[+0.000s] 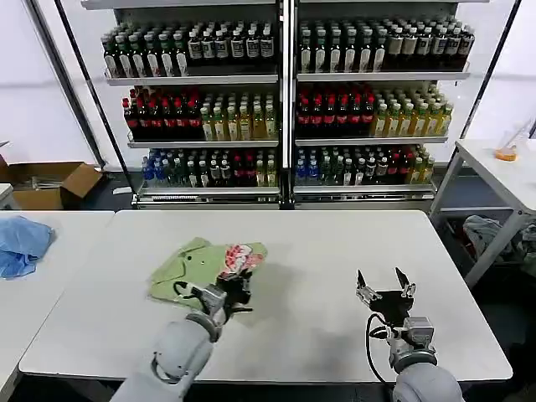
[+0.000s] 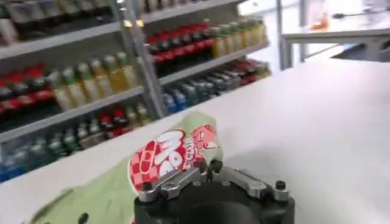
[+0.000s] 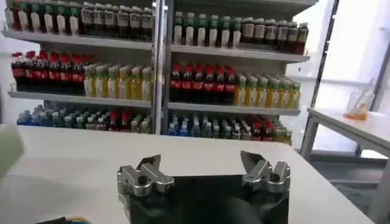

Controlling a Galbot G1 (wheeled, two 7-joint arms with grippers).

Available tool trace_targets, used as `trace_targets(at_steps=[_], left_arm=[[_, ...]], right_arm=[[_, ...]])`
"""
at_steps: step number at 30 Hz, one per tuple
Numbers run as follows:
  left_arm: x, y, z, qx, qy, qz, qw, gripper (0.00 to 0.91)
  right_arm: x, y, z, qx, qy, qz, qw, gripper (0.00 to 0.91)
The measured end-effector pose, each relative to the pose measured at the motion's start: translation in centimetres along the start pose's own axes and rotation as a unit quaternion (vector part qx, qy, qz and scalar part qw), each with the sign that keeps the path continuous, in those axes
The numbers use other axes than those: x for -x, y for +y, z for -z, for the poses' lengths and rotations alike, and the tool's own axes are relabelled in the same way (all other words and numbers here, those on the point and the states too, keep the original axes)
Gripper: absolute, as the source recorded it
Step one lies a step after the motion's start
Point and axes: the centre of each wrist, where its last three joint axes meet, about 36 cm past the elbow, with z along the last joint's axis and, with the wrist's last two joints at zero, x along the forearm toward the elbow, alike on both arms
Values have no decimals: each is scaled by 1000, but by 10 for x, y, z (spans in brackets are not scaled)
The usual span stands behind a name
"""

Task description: Fold and organize the clothes.

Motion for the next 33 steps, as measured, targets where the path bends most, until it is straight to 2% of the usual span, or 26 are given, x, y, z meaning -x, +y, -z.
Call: trace_targets(at_steps=[1,2,9,15,19,25,33], left_arm=[[4,-7,1,-2,0,-6,1000,292],[8,-12,3,-5,-1,-11,1000,907],[30,-42,20,-61,-19,-49,997,907],[35,-63,24,-118,-47,-92,988,907],[32,-71,28,-163,-67,-110,978,907],[16,-48,30,-207,-110,-79,969,907],[-20,-3,11,-216,-147,16,965,907]], right_arm=[[0,0,0,0,0,0,1000,907],[0,0,0,0,0,1,1000,907],[-1,1,2,-1,-2,2,1000,907],[-1,1,2,-2,-1,5,1000,907],[1,5,3,10,3,10,1000,907],[9,19,6,57,22,32,998,907],[32,57,9,142,65,76,985,907]])
